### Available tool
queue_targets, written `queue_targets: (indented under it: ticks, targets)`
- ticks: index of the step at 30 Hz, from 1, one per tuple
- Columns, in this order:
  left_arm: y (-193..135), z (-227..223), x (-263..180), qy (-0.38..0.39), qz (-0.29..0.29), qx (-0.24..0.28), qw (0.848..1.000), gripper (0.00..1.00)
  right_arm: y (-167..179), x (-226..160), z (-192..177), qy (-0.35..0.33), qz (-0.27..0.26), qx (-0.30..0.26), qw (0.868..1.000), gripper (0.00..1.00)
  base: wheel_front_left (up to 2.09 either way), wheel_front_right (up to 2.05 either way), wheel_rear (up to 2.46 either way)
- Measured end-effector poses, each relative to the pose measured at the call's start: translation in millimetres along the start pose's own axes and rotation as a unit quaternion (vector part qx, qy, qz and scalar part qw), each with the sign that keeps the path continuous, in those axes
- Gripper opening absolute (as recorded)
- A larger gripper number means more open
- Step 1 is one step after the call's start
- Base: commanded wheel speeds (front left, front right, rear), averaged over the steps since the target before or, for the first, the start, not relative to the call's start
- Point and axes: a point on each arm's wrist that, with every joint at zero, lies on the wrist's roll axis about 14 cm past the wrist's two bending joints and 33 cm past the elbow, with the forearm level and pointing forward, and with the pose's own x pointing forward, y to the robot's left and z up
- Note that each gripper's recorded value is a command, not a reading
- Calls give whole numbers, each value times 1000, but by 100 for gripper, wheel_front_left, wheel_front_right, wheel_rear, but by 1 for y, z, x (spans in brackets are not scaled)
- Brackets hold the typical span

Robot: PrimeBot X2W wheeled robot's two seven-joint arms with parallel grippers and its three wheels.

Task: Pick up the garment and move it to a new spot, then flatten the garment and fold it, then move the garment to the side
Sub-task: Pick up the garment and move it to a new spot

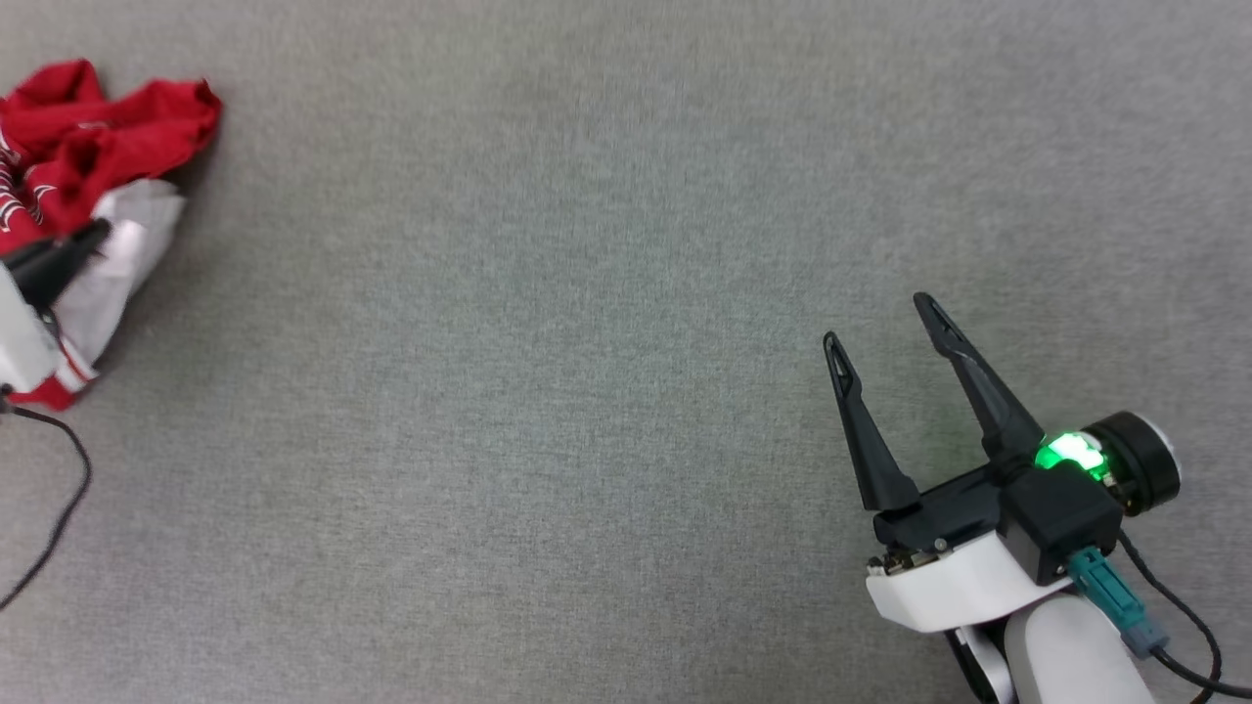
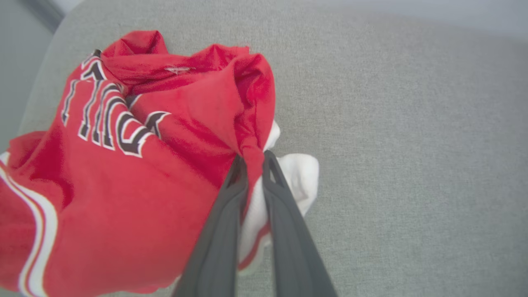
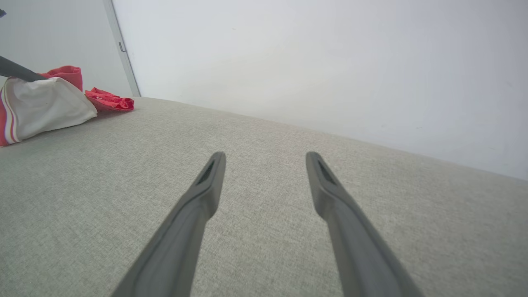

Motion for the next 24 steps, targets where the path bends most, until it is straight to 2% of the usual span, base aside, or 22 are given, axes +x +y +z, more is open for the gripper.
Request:
queue_targets:
  ticks: [2, 10, 18, 24]
  targets:
    - [1, 35, -31, -71, 3, 26, 997, 0, 0, -10, 20, -16, -7, 0, 1000, 100, 0, 0, 0]
    - [-48, 74, -79, -163, -54, 64, 983, 0, -6, -33, 58, -49, -31, -12, 998, 100, 0, 0, 0]
    - [-151, 56, -93, -185, -165, 103, 963, 0, -11, -53, 85, -77, -50, -19, 996, 100, 0, 0, 0]
    - [-246, 36, -96, -192, -274, 114, 935, 0, -30, -70, 94, -84, -85, -32, 992, 100, 0, 0, 0]
